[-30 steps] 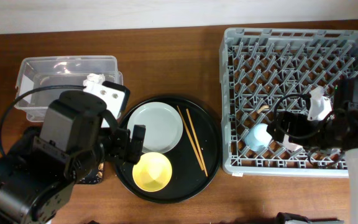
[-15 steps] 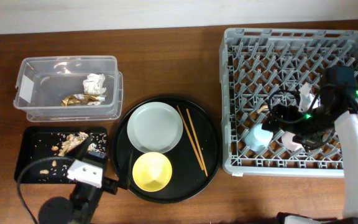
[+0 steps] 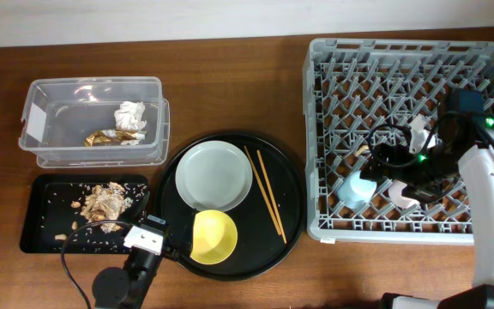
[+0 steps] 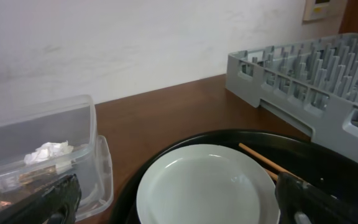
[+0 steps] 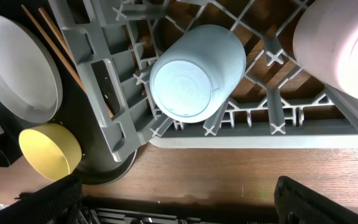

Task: Sort waste into correct bins and load items into the dishwasher rack
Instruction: 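Grasp the yellow bowl with the right gripper and lift it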

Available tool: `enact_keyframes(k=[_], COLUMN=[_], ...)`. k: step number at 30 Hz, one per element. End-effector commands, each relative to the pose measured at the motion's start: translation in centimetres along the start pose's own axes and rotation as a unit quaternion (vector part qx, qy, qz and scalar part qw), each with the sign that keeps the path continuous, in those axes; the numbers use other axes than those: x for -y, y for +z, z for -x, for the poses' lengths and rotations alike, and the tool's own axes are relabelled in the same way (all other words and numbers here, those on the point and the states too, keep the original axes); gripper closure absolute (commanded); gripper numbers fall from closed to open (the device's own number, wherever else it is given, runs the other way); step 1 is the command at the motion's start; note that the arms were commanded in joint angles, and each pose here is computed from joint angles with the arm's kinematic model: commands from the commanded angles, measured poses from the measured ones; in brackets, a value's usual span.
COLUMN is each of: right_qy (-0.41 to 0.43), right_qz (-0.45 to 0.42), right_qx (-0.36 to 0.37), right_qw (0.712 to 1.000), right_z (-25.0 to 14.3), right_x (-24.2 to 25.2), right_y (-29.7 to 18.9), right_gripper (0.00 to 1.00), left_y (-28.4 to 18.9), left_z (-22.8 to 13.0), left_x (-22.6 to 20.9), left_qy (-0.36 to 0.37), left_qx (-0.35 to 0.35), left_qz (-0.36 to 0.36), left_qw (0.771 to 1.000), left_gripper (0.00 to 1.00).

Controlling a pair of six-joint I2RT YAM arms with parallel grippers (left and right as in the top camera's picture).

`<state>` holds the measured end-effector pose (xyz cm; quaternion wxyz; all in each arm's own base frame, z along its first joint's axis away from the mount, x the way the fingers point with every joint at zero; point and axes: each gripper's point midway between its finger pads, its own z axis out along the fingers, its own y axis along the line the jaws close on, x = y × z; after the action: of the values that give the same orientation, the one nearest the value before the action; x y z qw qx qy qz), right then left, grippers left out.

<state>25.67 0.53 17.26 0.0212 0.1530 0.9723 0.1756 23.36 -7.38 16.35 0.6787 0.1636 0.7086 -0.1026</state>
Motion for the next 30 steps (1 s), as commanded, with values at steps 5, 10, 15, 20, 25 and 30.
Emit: enact_keyframes(k=[5, 10, 15, 20, 25, 30], right_qy=[-0.004, 0.005, -0.203, -0.265, -0.280, -0.250], right_qz=[-0.006, 0.016, 0.084, 0.005, 0.006, -0.046], right_qx=[0.000, 0.048, 0.002, 0.024, -0.019, -0.075], right_qw=[1.000, 0.999, 0.975, 0.964, 0.960, 0.964], right_z=[0.1, 2.6, -1.4, -7.2, -12.9, -14.5], right_x=[0.0, -0.9, -9.7, -17.7, -20.7, -19.6], right_y=[0.0, -0.1, 1.9, 7.5, 14.1, 22.2], right_gripper=[0.01, 0.01, 0.20, 0.20, 0.25, 0.34], left_y=[0.0, 0.0, 0.0, 0.0, -0.2, -0.5], left_z=[-0.1, -0.1, -0.1, -0.1, -0.2, -0.4], left_x=[0.2, 0.2, 0.2, 0.2, -1.5, -3.5], left_qy=[0.008, 0.008, 0.008, 0.008, 0.007, 0.004], left_qx=[0.003, 0.003, 0.003, 0.003, 0.000, -0.003], left_qz=[-0.006, -0.006, -0.006, -0.006, 0.028, 0.069], left_qw=[1.000, 1.000, 1.000, 1.000, 1.000, 0.998], left_gripper=[0.01, 0.01, 0.01, 0.01, 0.01, 0.01])
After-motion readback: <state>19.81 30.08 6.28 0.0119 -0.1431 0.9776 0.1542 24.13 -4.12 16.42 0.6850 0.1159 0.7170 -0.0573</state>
